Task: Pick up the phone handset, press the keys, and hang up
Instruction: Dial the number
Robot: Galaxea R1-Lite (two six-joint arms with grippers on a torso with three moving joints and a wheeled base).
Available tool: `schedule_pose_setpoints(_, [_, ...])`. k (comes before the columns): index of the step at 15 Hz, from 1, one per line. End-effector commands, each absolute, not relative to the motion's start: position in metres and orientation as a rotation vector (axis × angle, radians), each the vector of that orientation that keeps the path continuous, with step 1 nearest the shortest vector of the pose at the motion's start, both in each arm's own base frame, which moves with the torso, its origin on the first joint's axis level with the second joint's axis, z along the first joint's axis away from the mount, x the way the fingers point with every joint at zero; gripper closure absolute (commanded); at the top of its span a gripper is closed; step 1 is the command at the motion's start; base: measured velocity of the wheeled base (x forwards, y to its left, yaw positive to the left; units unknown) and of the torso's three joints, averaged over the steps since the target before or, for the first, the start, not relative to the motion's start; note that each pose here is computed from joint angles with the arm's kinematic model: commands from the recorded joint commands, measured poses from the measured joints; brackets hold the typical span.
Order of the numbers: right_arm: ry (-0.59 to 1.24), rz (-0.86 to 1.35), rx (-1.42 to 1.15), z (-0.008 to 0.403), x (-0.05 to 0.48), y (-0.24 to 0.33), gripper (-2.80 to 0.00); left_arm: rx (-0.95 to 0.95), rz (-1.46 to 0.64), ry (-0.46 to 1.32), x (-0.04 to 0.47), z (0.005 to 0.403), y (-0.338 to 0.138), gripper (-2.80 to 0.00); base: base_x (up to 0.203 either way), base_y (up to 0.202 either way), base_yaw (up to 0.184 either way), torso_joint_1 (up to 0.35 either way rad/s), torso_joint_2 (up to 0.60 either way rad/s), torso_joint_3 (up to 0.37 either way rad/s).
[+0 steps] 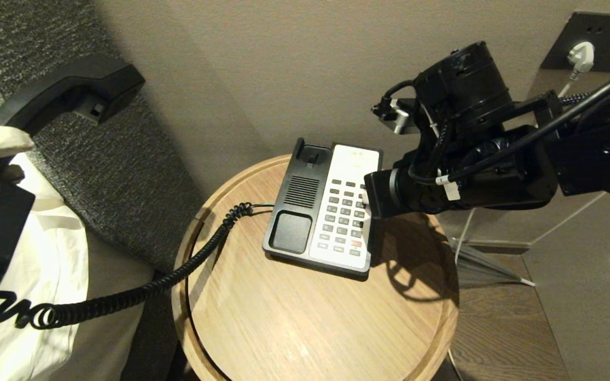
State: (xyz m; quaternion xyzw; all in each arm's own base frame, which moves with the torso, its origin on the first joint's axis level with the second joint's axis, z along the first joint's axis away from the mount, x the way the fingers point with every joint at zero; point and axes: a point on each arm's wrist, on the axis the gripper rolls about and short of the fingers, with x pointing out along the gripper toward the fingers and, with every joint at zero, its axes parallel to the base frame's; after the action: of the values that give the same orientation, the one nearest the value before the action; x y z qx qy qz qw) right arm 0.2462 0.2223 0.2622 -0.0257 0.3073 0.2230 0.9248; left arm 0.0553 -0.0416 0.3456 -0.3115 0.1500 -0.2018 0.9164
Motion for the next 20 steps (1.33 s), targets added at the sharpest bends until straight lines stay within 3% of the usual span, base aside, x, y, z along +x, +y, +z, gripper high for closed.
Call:
schedule_pose_setpoints(1, [0.633,0.457,-0.054,0.262,0.245,0.222,0.00,-0.644,-0.413,0.311,0.055,0.345,-0.041,0.00,0.000,0.000,0.000,0.000,0.00,0.000])
schedule_pose_setpoints(20, [0.628,0.490,-0.050,0.269,0.238,0.227,0.00,-0.648,-0.415,0.306,0.051,0.343,-0.037,0.00,0.000,0.000,0.000,0.000,0.00,0.000])
